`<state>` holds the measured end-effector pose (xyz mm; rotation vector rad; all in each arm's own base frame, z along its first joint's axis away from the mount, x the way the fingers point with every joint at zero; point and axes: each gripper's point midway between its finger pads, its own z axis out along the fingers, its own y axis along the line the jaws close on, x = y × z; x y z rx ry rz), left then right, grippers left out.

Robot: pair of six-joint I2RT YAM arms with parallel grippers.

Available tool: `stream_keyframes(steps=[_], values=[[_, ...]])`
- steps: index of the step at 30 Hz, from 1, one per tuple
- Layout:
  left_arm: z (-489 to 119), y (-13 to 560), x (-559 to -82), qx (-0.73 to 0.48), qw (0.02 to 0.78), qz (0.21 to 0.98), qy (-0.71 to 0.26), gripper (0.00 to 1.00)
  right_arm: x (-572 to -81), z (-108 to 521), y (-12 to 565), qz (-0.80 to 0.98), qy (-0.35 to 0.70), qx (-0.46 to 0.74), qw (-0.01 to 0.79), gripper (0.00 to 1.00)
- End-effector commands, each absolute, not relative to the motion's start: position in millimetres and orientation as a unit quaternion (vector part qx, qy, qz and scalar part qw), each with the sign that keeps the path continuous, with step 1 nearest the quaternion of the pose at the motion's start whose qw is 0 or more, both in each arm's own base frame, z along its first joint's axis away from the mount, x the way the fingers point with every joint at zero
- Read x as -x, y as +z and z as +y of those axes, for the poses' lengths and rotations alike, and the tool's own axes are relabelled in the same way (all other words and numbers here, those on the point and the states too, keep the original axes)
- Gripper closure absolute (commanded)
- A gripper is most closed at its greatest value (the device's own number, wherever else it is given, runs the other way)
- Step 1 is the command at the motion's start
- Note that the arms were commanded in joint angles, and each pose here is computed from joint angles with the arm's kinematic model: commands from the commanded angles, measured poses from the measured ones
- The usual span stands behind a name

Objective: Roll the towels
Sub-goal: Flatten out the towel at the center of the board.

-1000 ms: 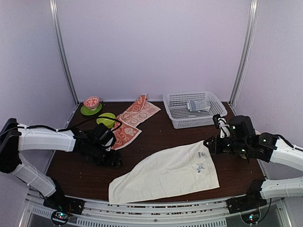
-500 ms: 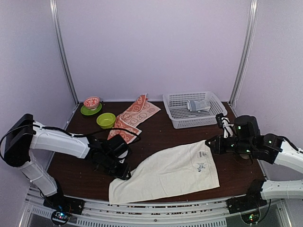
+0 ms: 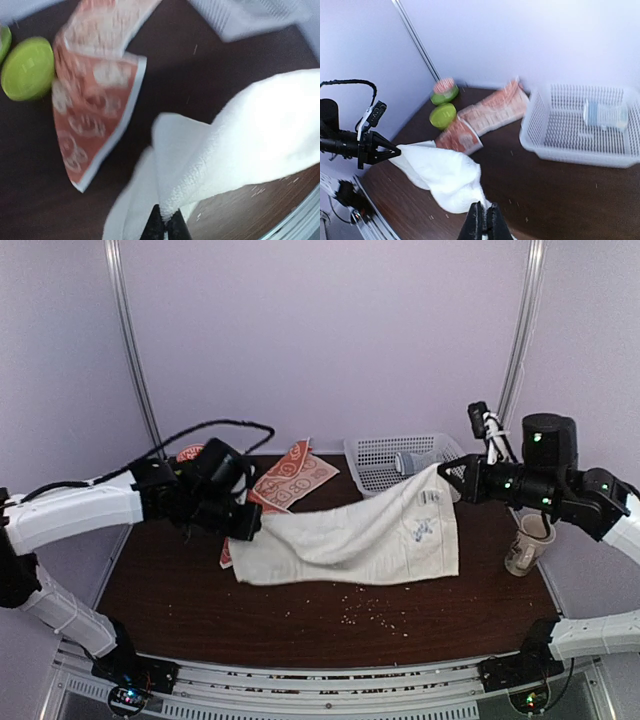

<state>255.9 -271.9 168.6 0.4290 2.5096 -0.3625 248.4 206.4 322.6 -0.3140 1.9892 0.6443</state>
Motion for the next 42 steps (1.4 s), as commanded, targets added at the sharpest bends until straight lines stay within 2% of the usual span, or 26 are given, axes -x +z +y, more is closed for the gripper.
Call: stream_keyframes(steps=[1,2,5,7,11,12,18,22,27,30,33,42], values=[[-238,283,-250,-0.155,0.447,0.866,-0.164,1.00,-228,186,378,0.762,0.275,0.145,0.568,1.00],[-237,267,-242,-0.152,0.437,0.868,-0.181,0.97,-228,184,351,0.782,0.261,0.145,0.547,1.00],[-227,184,-216,-0.117,0.363,0.903,-0.200,0.58,-220,187,270,0.824,0.273,0.126,0.480,1.00],[-217,135,-196,-0.091,0.317,0.922,-0.203,0.38,-212,183,228,0.836,0.291,0.100,0.454,1.00],[-199,100,-179,-0.056,0.292,0.934,-0.197,0.08,-204,174,185,0.850,0.293,0.071,0.432,1.00],[-196,99,-179,-0.056,0.295,0.934,-0.193,0.03,-204,174,178,0.854,0.289,0.070,0.426,1.00],[-190,103,-184,-0.070,0.287,0.945,-0.141,0.02,-208,176,160,0.870,0.269,0.072,0.407,1.00],[-199,102,-185,-0.065,0.285,0.943,-0.159,0.04,-211,176,159,0.869,0.267,0.065,0.411,1.00],[-233,99,-187,-0.064,0.256,0.941,-0.211,0.17,-213,178,156,0.871,0.266,0.062,0.408,1.00],[-251,88,-187,-0.079,0.226,0.948,-0.207,0.29,-213,179,151,0.876,0.264,0.063,0.400,1.00],[-267,75,-185,-0.103,0.197,0.955,-0.197,0.37,-212,180,151,0.874,0.268,0.063,0.400,1.00],[-282,37,-175,-0.127,0.131,0.969,-0.169,0.48,-208,177,155,0.873,0.270,0.065,0.401,1.00]])
